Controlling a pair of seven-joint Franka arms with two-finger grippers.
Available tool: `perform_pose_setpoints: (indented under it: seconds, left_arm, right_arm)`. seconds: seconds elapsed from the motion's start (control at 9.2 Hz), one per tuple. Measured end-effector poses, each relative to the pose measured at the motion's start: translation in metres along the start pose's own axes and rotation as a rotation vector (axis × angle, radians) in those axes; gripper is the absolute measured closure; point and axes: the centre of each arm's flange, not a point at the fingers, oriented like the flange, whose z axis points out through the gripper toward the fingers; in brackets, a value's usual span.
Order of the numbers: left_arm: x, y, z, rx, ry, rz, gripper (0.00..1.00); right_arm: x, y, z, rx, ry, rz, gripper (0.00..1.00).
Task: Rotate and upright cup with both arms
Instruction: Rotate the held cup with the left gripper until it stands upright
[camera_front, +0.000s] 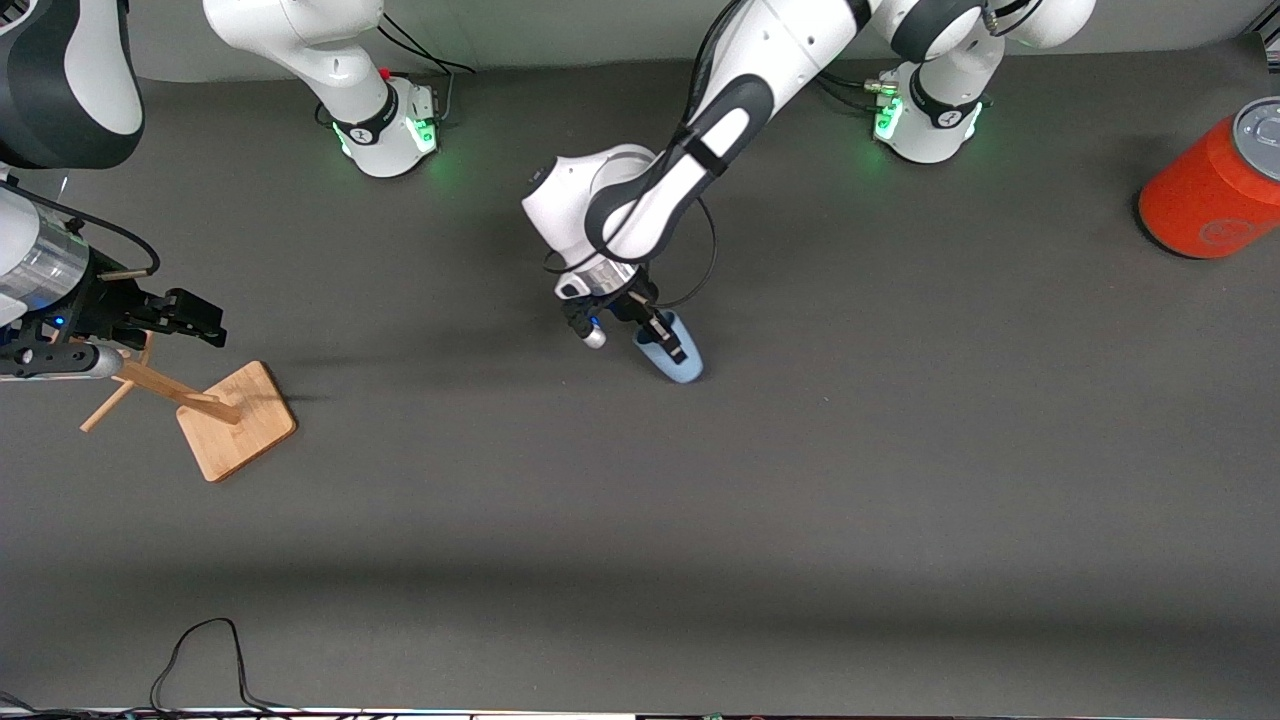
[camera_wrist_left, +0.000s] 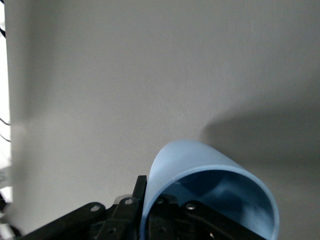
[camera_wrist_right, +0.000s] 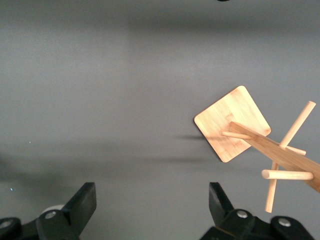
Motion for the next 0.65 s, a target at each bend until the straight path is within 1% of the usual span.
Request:
perform_pose_setpoints:
  seconds: [0.11, 0.22, 0.33, 0.43, 0.54, 0.65]
  left_arm:
    - [0.010, -0.027, -0.026, -0.103, 0.004, -0.203, 0.95]
    - [0.016, -0.067, -0.039, -0.208, -0.004, -0.387, 0.95]
    - [0.016, -0.108, -0.048, -0.302, -0.016, -0.502, 0.95]
    - [0.008, -0.142, -0.056, -0.365, -0.012, -0.565, 0.95]
    - [-0.007, -0.155, -0.058, -0.412, 0.018, -0.613, 0.95]
    - [-0.021, -0.142, -0.043, -0.444, 0.037, -0.663, 0.95]
  right_arm:
    - [0.000, 0.000, 0.000, 0.000, 0.001, 0.000, 0.00]
    - [0.000, 0.000, -0.001, 0.000, 0.002, -0.001, 0.00]
    - [0.000, -0.002, -0.001, 0.000, 0.003, -0.003, 0.00]
    - [0.000, -0.004, -0.001, 0.000, 0.003, -0.007, 0.00]
    - [-0.001, -0.008, 0.000, 0.000, -0.002, -0.015, 0.00]
    - [-0.002, -0.011, 0.005, 0.000, -0.012, -0.019, 0.00]
